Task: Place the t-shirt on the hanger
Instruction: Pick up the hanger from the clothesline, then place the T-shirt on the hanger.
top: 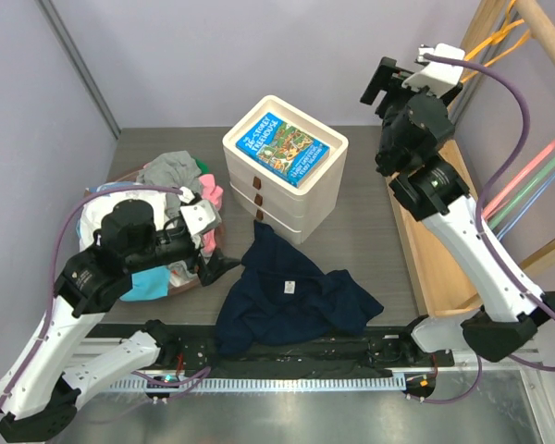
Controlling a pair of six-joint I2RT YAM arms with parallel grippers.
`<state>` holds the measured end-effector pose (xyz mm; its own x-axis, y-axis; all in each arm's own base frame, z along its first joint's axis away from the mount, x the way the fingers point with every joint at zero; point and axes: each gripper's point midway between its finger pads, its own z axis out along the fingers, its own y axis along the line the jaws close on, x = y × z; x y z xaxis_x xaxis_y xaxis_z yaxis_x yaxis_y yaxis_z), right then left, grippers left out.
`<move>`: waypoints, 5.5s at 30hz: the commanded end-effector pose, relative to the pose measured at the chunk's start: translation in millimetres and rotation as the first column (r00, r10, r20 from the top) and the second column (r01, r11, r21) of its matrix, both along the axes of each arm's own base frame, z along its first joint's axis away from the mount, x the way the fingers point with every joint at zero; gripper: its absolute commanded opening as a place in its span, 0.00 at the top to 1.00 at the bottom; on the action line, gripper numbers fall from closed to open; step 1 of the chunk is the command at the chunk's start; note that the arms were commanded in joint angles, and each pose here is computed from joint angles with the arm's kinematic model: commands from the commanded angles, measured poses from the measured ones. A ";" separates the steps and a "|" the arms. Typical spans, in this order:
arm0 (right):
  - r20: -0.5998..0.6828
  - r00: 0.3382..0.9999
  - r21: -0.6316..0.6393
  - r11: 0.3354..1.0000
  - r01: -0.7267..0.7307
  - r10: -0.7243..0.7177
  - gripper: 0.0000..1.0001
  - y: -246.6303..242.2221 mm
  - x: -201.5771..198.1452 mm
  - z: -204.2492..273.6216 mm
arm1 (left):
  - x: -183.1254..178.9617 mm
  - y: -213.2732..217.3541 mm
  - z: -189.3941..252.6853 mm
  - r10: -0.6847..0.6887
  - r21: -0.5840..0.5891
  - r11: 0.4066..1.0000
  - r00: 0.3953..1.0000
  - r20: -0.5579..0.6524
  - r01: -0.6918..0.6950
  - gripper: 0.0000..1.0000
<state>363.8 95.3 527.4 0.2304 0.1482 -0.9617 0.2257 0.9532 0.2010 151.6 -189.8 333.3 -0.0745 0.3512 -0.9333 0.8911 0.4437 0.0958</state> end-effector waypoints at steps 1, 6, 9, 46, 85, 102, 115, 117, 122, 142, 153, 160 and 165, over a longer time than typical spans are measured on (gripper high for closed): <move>0.048 0.956 0.191 0.943 0.274 -0.288 0.12 -60.6 -5.6 18.6 | -3.3 -14.7 23.6 -0.051 -0.105 0.993 0.999 0.018 0.053 0.00; 0.027 0.882 0.220 0.864 0.453 -0.470 0.14 -103.4 6.3 10.5 | -5.9 -18.6 27.1 -0.081 -0.122 0.989 0.996 0.037 0.085 0.00; 0.026 0.843 0.224 0.825 0.519 -0.537 0.13 -125.7 15.0 4.1 | -7.1 -20.3 28.9 -0.095 -0.130 0.986 0.994 0.050 0.101 0.00; 0.167 0.811 0.234 0.821 0.520 -0.561 0.61 -163.8 122.0 -20.7 | 19.4 -2.0 46.2 0.062 -0.124 0.992 0.980 0.191 -0.038 0.00; 0.144 0.983 0.133 0.987 0.095 -0.114 0.99 -52.5 27.3 -32.1 | 20.3 -9.8 24.6 0.038 -0.096 0.995 0.994 0.107 -0.028 0.00; -0.184 0.262 -0.058 0.256 -0.965 0.947 0.99 97.7 -209.3 -106.9 | -22.7 1.2 54.1 -0.087 -0.187 0.974 0.976 0.201 0.125 0.00; -0.432 -0.317 0.222 -0.241 -0.945 0.844 0.99 115.2 -281.5 -171.9 | -34.7 -2.7 23.6 -0.263 -0.037 0.956 0.906 0.332 0.291 0.00; -0.424 -0.337 0.234 -0.258 -0.937 0.840 0.99 115.5 -284.9 -174.3 | -36.1 -11.0 14.0 -0.307 -0.048 0.942 0.910 0.280 0.333 0.00; -0.393 -0.347 0.241 -0.269 -0.933 0.852 0.99 118.2 -287.4 -179.8 | -31.5 -26.7 -12.8 -0.367 -0.070 0.922 0.916 0.159 0.381 0.02; -0.461 -0.234 0.376 -0.051 -0.925 0.856 0.48 123.6 -245.5 -218.5 | -29.8 -38.9 -77.0 -0.315 -0.119 0.948 0.926 -0.207 0.296 1.00; -0.682 -0.114 0.119 -0.044 -0.992 0.723 0.00 92.9 -232.2 -208.7 | -25.8 -18.7 -92.4 -0.231 -0.014 0.973 0.960 -0.157 0.231 1.00; -0.813 -0.193 0.071 -0.235 -0.969 0.549 0.00 119.0 -222.2 -216.6 | -16.4 -25.6 -97.7 -0.255 0.074 0.959 0.949 -0.188 0.272 1.00; -0.866 -0.181 0.022 -0.328 -0.945 0.466 0.00 143.7 -222.6 -233.0 | -12.6 -32.5 -96.4 -0.252 0.085 0.959 0.949 -0.189 0.272 1.00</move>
